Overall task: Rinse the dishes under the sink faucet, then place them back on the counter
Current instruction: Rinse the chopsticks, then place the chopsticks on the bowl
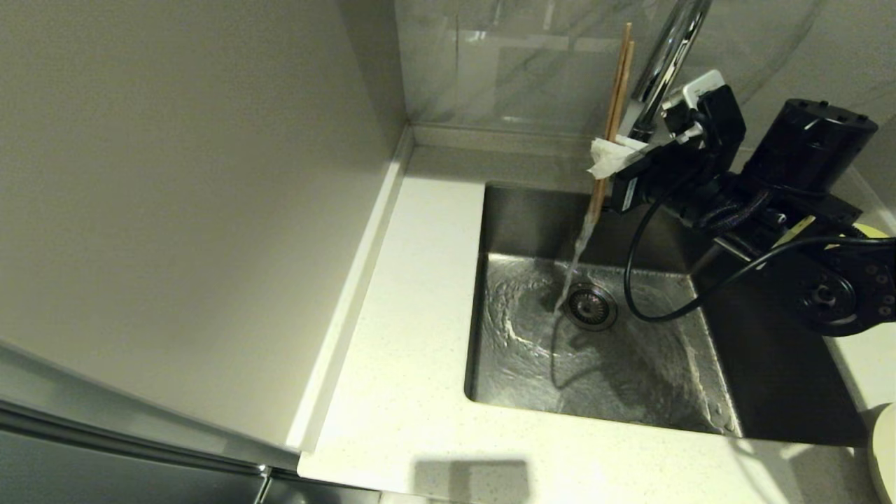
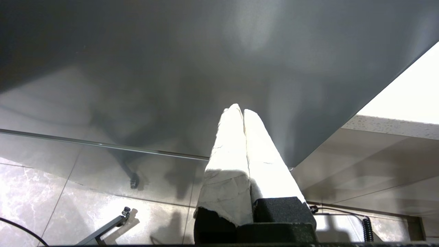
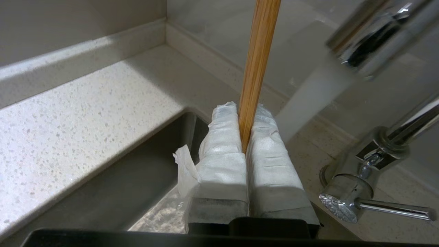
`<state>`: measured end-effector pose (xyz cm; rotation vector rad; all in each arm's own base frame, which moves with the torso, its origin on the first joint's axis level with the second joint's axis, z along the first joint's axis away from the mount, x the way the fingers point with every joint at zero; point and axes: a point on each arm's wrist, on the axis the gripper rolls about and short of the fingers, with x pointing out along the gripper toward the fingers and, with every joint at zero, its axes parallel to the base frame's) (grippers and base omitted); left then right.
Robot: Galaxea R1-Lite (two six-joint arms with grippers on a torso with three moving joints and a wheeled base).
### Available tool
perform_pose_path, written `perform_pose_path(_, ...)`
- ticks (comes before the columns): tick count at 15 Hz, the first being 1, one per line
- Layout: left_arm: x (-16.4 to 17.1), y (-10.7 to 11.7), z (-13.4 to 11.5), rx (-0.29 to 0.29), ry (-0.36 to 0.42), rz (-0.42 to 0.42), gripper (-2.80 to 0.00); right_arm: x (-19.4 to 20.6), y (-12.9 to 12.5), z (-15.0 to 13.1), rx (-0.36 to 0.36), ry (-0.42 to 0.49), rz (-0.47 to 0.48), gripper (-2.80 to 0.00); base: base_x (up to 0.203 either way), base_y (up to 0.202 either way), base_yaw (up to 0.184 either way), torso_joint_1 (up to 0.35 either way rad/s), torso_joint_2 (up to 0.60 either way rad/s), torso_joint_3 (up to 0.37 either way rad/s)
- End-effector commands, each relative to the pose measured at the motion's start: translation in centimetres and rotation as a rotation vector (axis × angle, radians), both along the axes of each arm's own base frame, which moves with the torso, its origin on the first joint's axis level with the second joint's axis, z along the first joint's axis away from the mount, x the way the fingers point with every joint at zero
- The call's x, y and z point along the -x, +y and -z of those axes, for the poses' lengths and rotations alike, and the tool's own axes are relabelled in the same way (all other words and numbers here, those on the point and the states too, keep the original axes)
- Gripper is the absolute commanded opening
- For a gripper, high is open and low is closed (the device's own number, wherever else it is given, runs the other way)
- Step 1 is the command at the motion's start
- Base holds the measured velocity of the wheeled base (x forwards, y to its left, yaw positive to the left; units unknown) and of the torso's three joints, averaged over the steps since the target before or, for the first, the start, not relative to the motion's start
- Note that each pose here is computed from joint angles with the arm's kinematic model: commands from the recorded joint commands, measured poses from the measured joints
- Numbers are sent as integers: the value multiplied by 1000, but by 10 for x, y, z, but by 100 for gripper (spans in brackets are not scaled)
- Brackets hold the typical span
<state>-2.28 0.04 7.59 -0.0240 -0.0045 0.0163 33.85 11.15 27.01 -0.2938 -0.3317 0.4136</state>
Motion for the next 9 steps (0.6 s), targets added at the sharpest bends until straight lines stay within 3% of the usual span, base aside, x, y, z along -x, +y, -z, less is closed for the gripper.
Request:
perform_pose_path(1, 0, 0, 0, 1, -2, 0, -280, 13, -4, -17, -34, -28, -6, -280, 0, 0, 0, 0, 0, 0)
perform_pose_path(3, 0, 0, 0, 1, -2, 0, -280, 40, -14, -36, -63, 6, 1, -280, 0, 0, 0, 0, 0, 0)
perform_pose_path(6, 0, 0, 0, 1, -2, 0, -280, 84, -43, -53, -108, 129, 50, -280, 0, 0, 0, 0, 0, 0)
perform_pose_path(9, 0, 0, 0, 1, -2, 0, -280, 100, -85, -61, -194, 211, 203, -280, 0, 0, 0, 0, 0, 0)
